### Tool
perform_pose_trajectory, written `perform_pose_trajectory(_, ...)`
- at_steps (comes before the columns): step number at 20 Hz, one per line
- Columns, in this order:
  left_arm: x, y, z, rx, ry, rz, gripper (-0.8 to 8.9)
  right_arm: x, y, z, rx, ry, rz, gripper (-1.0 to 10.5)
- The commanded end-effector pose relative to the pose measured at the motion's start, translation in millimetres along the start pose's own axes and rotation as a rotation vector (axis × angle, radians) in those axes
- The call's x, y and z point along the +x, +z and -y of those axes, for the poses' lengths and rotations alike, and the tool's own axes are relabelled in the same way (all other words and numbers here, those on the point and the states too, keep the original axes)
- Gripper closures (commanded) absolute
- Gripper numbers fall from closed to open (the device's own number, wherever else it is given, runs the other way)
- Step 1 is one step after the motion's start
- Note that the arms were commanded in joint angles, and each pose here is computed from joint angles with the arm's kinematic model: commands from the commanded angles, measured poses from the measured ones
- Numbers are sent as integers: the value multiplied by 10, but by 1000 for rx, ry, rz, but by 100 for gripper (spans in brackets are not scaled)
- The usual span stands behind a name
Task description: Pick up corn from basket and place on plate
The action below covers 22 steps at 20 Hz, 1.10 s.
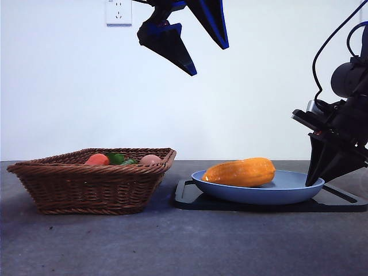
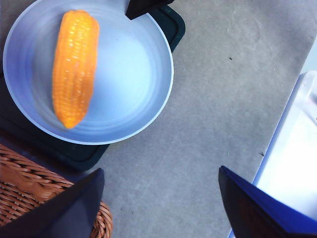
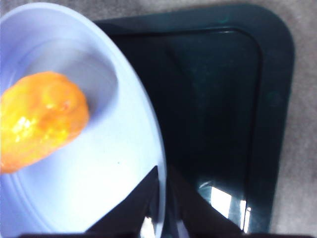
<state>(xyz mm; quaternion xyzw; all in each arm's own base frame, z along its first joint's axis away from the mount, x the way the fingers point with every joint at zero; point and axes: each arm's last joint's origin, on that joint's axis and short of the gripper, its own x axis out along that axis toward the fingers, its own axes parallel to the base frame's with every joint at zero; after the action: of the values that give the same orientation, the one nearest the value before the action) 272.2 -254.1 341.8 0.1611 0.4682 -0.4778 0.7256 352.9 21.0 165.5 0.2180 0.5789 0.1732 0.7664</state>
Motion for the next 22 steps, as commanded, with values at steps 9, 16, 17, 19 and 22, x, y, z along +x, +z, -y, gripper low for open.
perform_pose_trajectory(9,-56,26,48,6,-8,0,437,-175,10,-29,-31,5,8,738)
perform_pose_trajectory(16,-89,-16,-39,-20,0,-21,477,-1091,-361,-585,-203,22,116,738)
perform_pose_trajectory(17,-96,-24,-56,-26,2,-26,477,-1201,-461,-690,-234,28,121,738)
perform_pose_trajectory(19,-100,-39,-64,-33,1,-38,478,-1402,-688,-901,-302,46,128,739)
perform_pose_trajectory(22,-100,-50,-62,-37,-1,-49,506,-1622,-1003,-1132,-389,77,132,771)
